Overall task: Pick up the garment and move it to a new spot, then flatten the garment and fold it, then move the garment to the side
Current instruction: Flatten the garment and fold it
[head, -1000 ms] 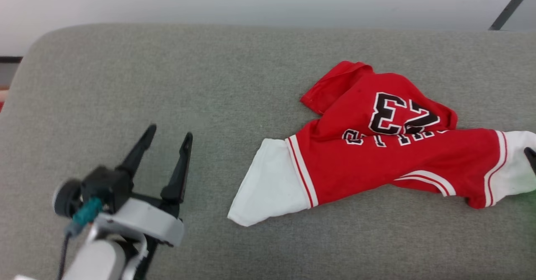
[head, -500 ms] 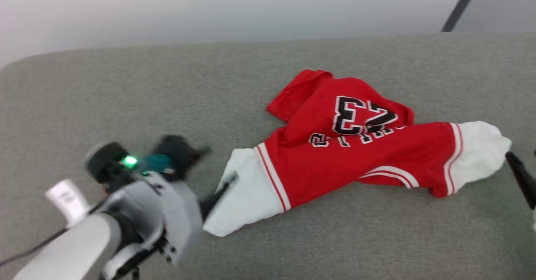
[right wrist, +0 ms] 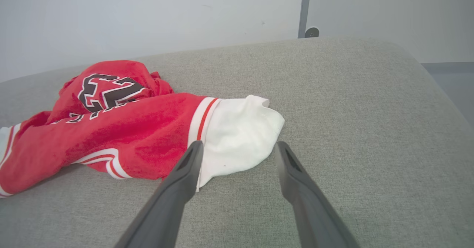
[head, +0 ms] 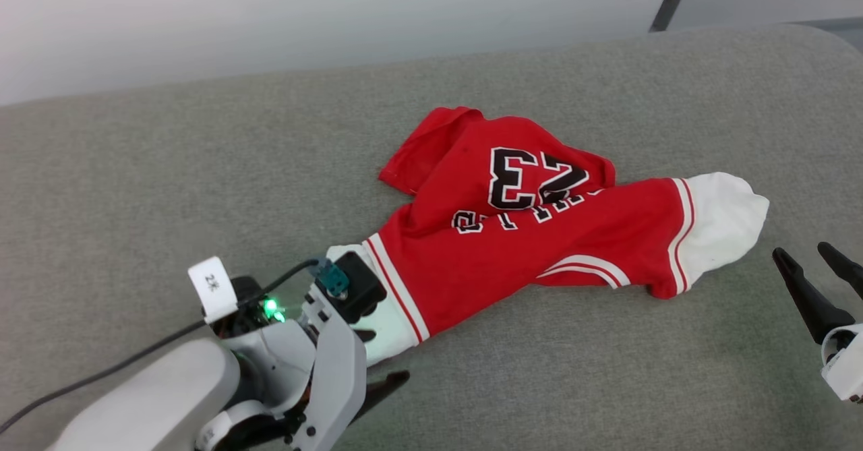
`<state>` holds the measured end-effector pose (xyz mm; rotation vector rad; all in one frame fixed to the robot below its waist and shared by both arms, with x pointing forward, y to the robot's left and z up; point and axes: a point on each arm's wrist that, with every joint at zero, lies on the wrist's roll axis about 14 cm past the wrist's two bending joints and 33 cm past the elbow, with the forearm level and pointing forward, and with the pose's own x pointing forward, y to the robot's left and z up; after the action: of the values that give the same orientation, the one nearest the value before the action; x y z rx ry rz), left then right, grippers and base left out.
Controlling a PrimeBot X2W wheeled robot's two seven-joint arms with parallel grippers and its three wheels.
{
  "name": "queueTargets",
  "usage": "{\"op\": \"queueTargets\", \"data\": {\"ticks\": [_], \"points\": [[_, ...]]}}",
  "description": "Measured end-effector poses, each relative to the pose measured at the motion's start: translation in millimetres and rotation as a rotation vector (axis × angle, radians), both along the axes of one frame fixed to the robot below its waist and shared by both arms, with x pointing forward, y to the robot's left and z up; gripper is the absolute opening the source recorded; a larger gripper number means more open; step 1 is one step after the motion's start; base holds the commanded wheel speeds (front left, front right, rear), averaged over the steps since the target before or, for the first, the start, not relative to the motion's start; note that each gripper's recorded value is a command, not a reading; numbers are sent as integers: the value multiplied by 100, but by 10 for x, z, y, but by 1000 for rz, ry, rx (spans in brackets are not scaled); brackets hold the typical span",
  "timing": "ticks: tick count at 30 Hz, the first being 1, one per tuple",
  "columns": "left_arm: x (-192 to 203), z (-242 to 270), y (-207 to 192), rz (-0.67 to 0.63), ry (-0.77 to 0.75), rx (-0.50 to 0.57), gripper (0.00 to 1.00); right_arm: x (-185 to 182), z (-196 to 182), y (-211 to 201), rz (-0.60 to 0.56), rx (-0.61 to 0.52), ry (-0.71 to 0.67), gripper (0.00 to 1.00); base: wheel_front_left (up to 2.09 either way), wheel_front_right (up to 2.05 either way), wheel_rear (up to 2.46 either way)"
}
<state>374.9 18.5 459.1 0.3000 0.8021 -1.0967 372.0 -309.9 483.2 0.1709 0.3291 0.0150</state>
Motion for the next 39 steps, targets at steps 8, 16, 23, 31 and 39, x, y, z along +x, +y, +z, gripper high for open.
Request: {"op": "queueTargets", "data": {"ticks": [8, 16, 23, 31, 39], "points": [[-8, -291, -43, -7, 40, 16, 100, -56, 4, -48, -26, -11, 13, 100, 0, 0, 0], [132, -466, -27, 11, 15, 30, 100, -59, -4, -21, -27, -11, 25, 100, 0, 0, 0], [306, -606, 19, 20, -30, 47, 100, -57, -70, 21, -12, -13, 60, 100, 0, 0, 0], [389, -686, -3, 25, -36, 25, 0, -90, -270, 140, 76, -70, 183, 100, 0, 0, 0], [455, -718, -43, 28, -38, -1, 0, 22, -425, 301, 312, -308, 355, 100, 0, 0, 0]]}}
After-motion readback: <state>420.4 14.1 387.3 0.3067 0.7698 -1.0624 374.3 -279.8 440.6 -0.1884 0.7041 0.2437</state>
